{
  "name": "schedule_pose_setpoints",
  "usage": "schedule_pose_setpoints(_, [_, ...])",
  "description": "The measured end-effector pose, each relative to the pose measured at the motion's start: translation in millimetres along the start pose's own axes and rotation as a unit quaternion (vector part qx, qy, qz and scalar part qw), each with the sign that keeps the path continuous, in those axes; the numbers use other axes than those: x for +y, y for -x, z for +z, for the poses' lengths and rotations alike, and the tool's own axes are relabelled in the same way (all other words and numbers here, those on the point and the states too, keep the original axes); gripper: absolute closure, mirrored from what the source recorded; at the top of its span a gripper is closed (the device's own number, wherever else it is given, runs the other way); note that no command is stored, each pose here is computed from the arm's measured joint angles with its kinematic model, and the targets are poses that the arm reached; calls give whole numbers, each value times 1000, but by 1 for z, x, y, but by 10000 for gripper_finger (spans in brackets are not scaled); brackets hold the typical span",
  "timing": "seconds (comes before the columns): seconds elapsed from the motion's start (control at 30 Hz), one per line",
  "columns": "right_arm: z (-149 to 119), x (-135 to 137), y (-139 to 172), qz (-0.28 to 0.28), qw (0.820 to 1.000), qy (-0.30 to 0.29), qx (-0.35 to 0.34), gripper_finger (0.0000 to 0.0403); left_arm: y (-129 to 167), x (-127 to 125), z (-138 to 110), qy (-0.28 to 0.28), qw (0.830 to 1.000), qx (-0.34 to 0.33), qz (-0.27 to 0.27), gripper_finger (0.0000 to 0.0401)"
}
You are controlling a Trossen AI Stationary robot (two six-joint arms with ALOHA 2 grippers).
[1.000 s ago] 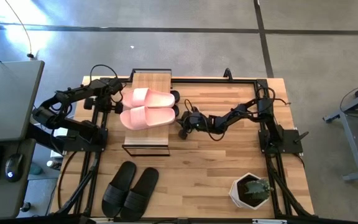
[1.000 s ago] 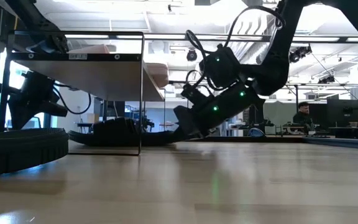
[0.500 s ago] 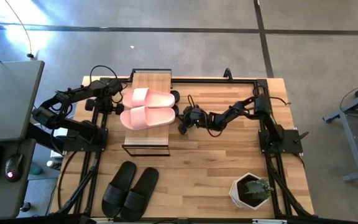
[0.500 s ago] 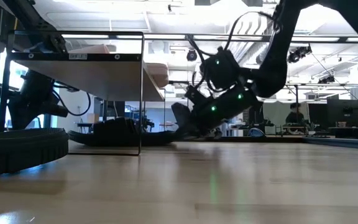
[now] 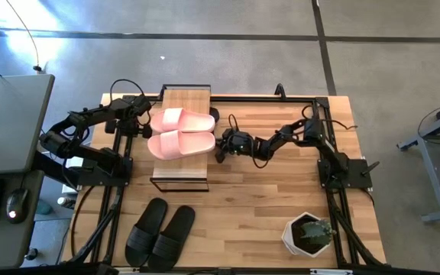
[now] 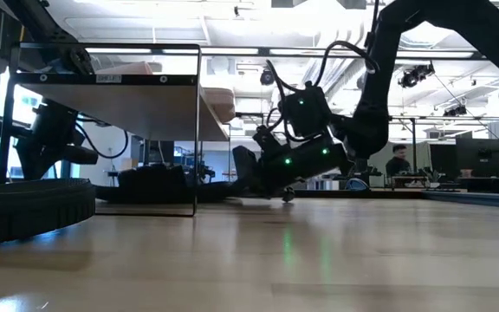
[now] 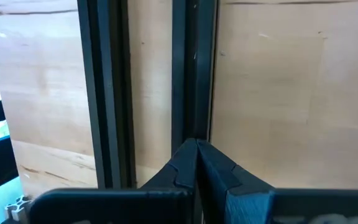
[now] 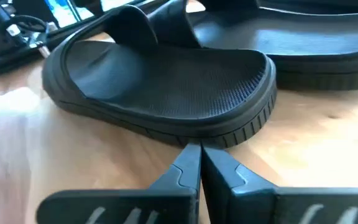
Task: Pick and place slides into the shelf
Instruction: Put the black slide under the shelf
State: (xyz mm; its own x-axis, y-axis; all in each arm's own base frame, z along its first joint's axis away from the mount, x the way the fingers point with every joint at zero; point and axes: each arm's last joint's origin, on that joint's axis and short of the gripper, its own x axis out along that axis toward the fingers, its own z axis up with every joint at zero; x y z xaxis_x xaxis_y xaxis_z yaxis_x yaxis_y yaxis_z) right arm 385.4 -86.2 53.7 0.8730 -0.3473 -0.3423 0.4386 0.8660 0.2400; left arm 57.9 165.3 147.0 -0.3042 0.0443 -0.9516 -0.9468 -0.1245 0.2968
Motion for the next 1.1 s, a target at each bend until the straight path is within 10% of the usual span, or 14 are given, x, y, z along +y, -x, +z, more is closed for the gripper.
schedule_pose_setpoints(1.1, [-2,3,-2,15,999,21,23,403,22,11,-3,17,997,-73,-18,401])
